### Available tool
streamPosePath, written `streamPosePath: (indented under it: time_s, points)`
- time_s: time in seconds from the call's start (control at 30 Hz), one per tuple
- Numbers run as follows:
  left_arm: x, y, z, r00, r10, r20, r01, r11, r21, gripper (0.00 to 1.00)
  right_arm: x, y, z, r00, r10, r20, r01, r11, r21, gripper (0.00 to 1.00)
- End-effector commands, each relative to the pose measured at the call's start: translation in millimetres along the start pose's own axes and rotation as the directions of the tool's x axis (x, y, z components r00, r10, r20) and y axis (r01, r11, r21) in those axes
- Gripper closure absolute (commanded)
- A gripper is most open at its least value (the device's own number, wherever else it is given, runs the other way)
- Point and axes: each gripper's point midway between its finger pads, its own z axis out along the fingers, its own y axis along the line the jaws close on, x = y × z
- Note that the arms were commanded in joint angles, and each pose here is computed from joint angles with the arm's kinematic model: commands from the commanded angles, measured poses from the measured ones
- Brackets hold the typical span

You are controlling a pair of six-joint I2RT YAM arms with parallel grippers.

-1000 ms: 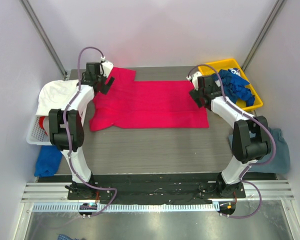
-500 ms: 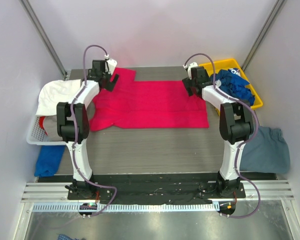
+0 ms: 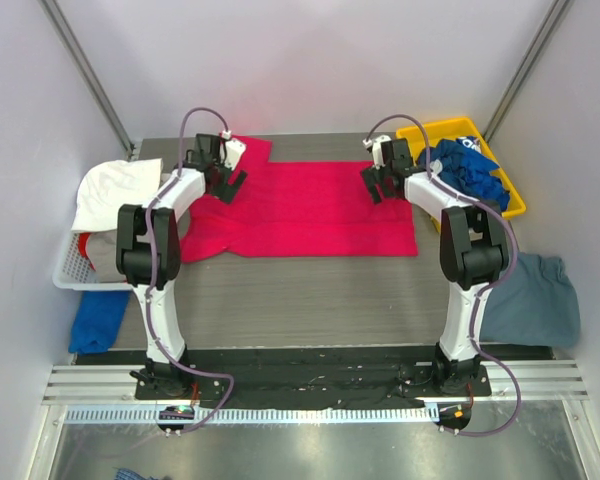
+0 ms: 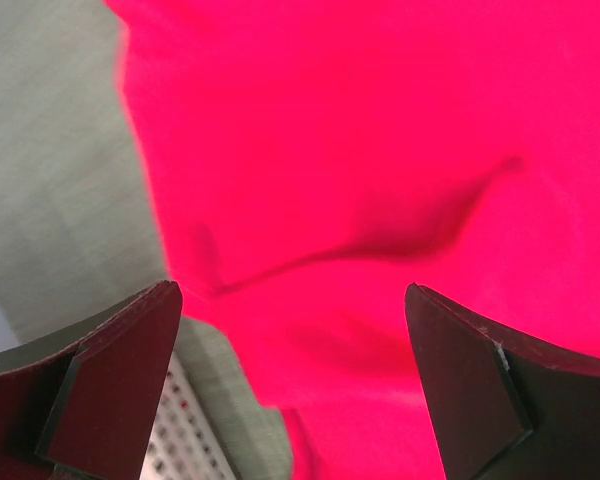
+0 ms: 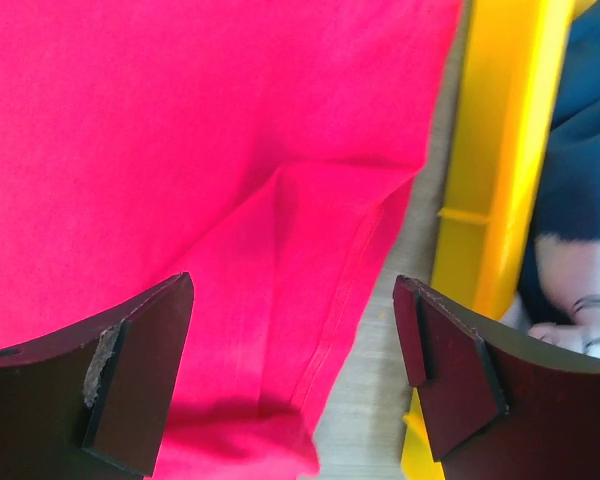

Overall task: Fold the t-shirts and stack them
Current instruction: Fold the tshirt

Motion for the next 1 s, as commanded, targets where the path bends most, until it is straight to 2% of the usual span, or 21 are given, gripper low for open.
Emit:
streamPosePath:
  time_s: [0.0,0.2,0.4,0.97]
  points:
    - [1.8,-11.9,-34.8,0.998,0.065,-0.002,-0.065,0.995,0.072,0.00,-7.4,1.7,-37.1,0.999,-0.024,0.026,0.025,0.998,-0.063,0.11]
    - [21.1,-19.9,-43.6,0.993,0.111,-0.038,-0.107,0.989,0.102,0.00,8.8,8.4,-56.1,0.998,-0.062,0.009,0.063,0.992,-0.105,0.11]
    - [34.0,-24.3,-36.7,0.985,0.150,-0.082,-0.140,0.983,0.122,0.00,34.5,24.3,-61.0,0.990,-0.126,-0.059,0.114,0.979,-0.168,0.12]
    - [66.3,-38.3,7.0,0.951,0.236,-0.197,-0.207,0.965,0.159,0.00,90.7,47.7,-33.9,0.950,-0.245,-0.195,0.195,0.950,-0.245,0.13]
